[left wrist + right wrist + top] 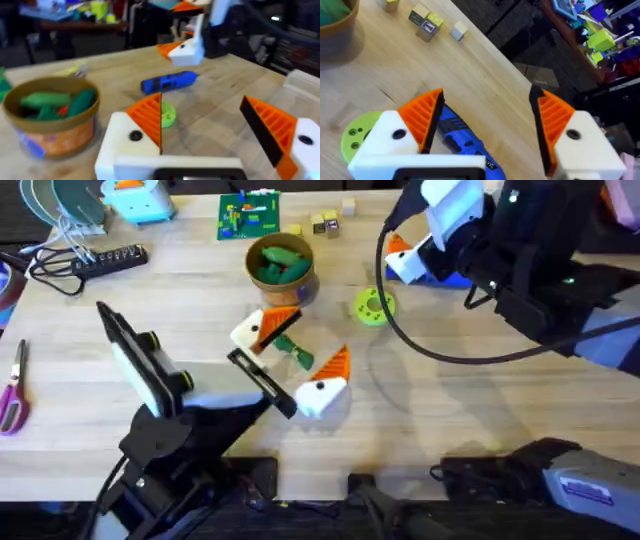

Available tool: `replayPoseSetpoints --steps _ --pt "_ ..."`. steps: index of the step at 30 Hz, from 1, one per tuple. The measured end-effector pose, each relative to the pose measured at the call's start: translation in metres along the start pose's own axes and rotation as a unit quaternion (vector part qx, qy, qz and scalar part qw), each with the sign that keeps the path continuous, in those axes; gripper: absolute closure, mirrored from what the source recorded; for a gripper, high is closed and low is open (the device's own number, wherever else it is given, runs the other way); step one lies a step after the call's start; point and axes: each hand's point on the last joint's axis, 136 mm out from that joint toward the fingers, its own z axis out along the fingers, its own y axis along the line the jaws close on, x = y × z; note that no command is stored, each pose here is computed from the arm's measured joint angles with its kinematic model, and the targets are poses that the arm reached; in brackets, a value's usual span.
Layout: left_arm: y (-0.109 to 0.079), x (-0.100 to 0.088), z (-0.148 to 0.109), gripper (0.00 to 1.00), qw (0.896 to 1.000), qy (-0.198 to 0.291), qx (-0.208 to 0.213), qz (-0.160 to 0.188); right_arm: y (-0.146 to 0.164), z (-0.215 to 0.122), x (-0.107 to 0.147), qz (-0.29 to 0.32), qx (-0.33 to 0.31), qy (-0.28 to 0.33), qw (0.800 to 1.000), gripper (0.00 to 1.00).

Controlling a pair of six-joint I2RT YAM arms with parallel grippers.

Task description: Pick up the gripper from the table and insert it into the empty holder that is missing its gripper. Then pick up a screw, insert it into the mounting hole, and use the screwdriver to tighten it. Finally, clean up the table by picking up the vegetable and placing it into the bucket.

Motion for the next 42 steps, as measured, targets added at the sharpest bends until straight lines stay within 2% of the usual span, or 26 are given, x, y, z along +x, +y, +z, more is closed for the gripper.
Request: replayPoseSetpoints --steps 3,5,11,13,16,19,23,27,28,31,35,38,42 --pt "0.014 -0.005 -0.005 0.006 0.998 0.018 -0.05 -0.04 0.004 0.0 -0.003 0.001 -0.004 -0.003 1.0 0.01" --pt "0.021 -0.018 -0.009 0.006 0.995 0.025 -0.08 -0.056 0.006 -0.001 -0.004 0.002 -0.006 -0.005 1.0 0.011" --pt "0.038 -0.059 -0.01 0.006 0.982 0.063 -0.159 -0.074 0.006 -0.001 -0.005 0.002 -0.006 -0.007 1.0 0.01" --pt "0.042 -0.064 -0.002 0.006 0.977 0.095 -0.178 -0.075 0.006 -0.001 -0.005 0.002 -0.006 -0.007 1.0 0.011" --pt "0.048 -0.058 0.014 0.006 0.962 0.164 -0.205 -0.079 0.006 -0.001 -0.005 0.002 -0.006 -0.007 1.0 0.011" --pt "0.053 -0.042 0.027 0.006 0.939 0.237 -0.23 -0.094 0.006 -0.001 -0.005 0.002 -0.006 -0.007 1.0 0.01" --pt "0.058 -0.014 0.033 0.007 0.896 0.316 -0.274 -0.149 0.006 -0.001 -0.005 0.003 -0.006 -0.007 1.0 0.011" --pt "0.062 0.016 0.025 0.007 0.842 0.353 -0.334 -0.234 0.006 -0.001 -0.005 0.004 -0.006 -0.007 1.0 0.011" --pt "0.062 0.023 0.021 0.008 0.825 0.359 -0.352 -0.258 0.006 -0.001 -0.005 0.004 -0.006 -0.007 1.0 0.011" --pt "0.064 0.035 0.014 0.008 0.788 0.356 -0.392 -0.314 0.006 -0.001 -0.005 0.004 -0.006 -0.007 1.0 0.01" --pt "0.065 0.041 0.014 0.008 0.766 0.344 -0.414 -0.35 0.006 -0.001 -0.005 0.004 -0.006 -0.007 1.0 0.011" --pt "0.065 0.043 0.013 0.009 0.757 0.341 -0.423 -0.362 0.006 -0.001 -0.005 0.004 -0.006 -0.007 1.0 0.011" --pt "0.066 0.044 0.011 0.008 0.751 0.338 -0.433 -0.367 0.006 -0.001 -0.005 0.004 -0.006 -0.007 1.0 0.01"
